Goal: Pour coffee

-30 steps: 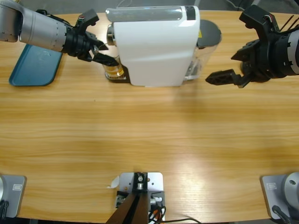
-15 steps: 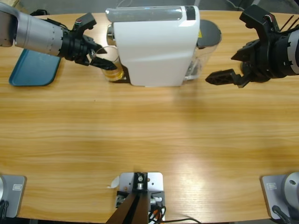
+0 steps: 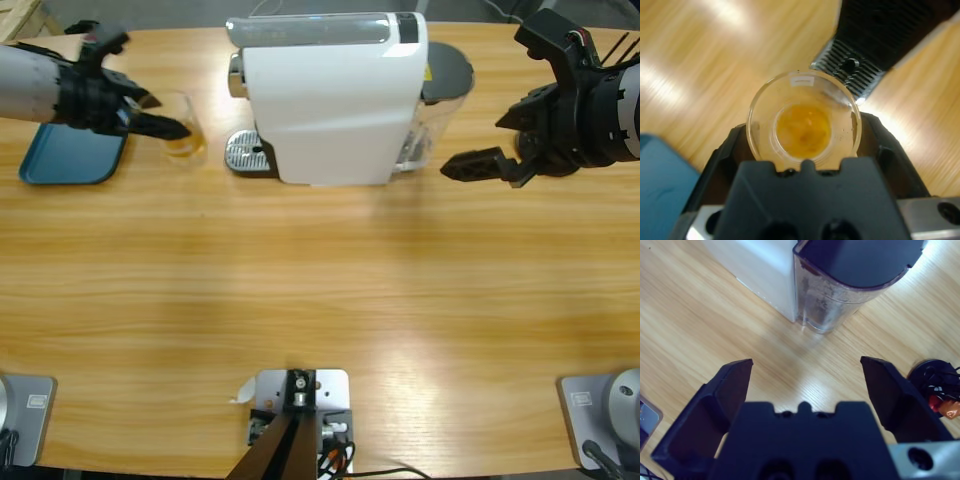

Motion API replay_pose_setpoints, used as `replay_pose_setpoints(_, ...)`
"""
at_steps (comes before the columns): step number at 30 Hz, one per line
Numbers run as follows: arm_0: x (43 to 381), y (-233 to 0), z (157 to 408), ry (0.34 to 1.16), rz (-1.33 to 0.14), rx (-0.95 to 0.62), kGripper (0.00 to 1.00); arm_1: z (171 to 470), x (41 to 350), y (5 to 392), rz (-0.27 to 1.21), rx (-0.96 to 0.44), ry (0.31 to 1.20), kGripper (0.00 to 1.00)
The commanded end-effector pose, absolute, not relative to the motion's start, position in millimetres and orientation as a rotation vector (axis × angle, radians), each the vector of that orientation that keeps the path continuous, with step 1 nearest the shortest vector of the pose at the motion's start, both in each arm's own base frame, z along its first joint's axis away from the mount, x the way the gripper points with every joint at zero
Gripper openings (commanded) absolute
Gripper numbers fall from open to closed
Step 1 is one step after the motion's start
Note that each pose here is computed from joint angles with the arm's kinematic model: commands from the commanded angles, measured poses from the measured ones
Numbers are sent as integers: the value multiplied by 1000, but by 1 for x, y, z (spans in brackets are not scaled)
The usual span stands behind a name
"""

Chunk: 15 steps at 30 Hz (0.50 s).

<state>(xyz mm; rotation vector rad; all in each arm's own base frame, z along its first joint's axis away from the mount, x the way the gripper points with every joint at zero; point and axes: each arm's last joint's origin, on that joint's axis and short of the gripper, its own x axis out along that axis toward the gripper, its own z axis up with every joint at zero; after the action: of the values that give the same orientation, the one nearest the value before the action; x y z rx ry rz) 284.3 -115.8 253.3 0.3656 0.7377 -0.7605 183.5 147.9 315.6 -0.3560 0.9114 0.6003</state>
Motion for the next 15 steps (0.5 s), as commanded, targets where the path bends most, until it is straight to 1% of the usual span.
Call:
replay_pose_setpoints(1, 266, -46, 272, 746, -424, 194, 0, 316, 175, 146, 616, -344, 905, 964)
replay_pose_setpoints(4, 269, -24, 268, 779, -273, 149, 0, 315, 176, 147, 617, -347, 910, 964)
replay_pose_setpoints(9, 281, -2, 251, 852, -70, 139, 0, 312, 179, 149, 616, -353, 921, 964)
replay_pose_setpoints(12, 293, 2, 237, 877, -46, 118, 0, 308, 182, 151, 615, -356, 930, 964)
replay_pose_setpoints(15, 301, 1, 225, 880, -48, 114, 0, 306, 185, 154, 615, -358, 935, 965)
